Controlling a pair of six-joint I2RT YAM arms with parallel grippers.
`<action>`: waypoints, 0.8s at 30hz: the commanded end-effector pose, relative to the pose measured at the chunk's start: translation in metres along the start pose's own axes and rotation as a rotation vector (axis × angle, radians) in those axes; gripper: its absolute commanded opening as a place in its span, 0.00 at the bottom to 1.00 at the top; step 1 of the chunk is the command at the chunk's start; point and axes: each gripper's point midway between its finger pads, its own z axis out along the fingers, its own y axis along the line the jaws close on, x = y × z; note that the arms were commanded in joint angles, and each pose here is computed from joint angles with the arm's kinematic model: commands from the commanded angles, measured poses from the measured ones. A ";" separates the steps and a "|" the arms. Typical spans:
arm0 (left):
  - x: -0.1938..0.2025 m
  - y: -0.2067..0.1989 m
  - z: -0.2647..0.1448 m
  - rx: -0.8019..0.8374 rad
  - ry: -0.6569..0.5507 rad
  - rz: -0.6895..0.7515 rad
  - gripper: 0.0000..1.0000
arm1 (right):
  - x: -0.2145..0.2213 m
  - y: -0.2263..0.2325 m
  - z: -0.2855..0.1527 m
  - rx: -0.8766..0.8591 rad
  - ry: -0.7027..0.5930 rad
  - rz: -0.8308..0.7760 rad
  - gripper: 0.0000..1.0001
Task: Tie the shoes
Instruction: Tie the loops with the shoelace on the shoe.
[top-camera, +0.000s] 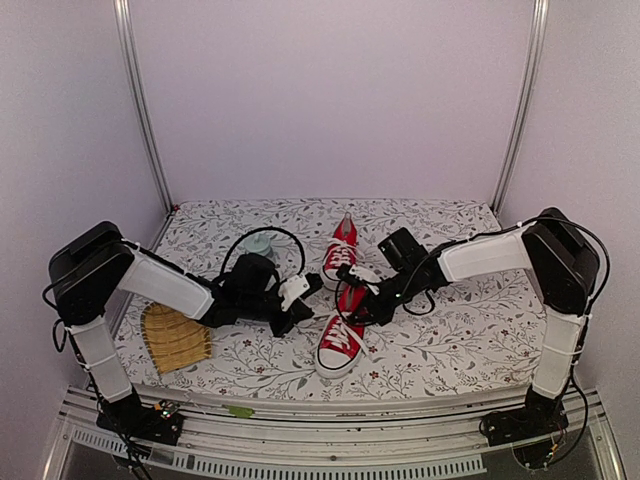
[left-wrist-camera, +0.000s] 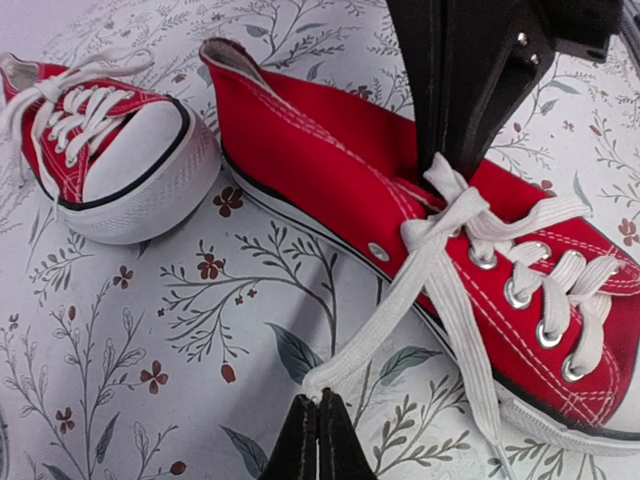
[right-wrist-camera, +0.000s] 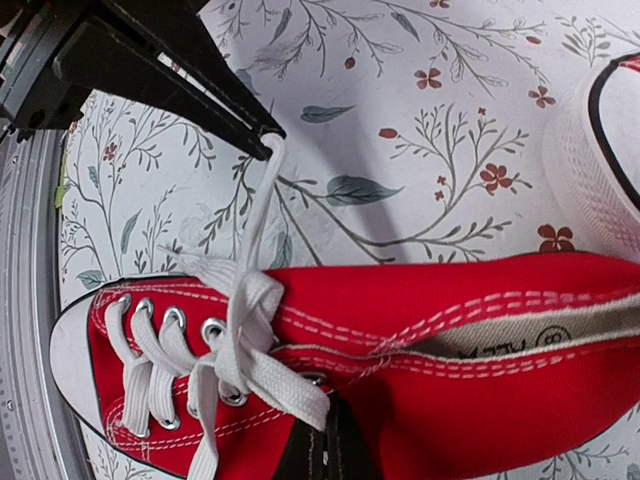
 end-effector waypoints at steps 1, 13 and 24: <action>0.005 0.012 -0.002 -0.037 0.032 -0.033 0.00 | 0.010 0.004 -0.014 0.052 0.021 0.047 0.01; -0.028 0.015 -0.019 -0.048 -0.073 -0.039 0.00 | 0.039 0.010 -0.027 0.095 0.091 0.215 0.01; -0.035 0.036 -0.017 -0.083 -0.100 -0.082 0.00 | 0.047 0.026 -0.023 0.011 0.090 0.325 0.01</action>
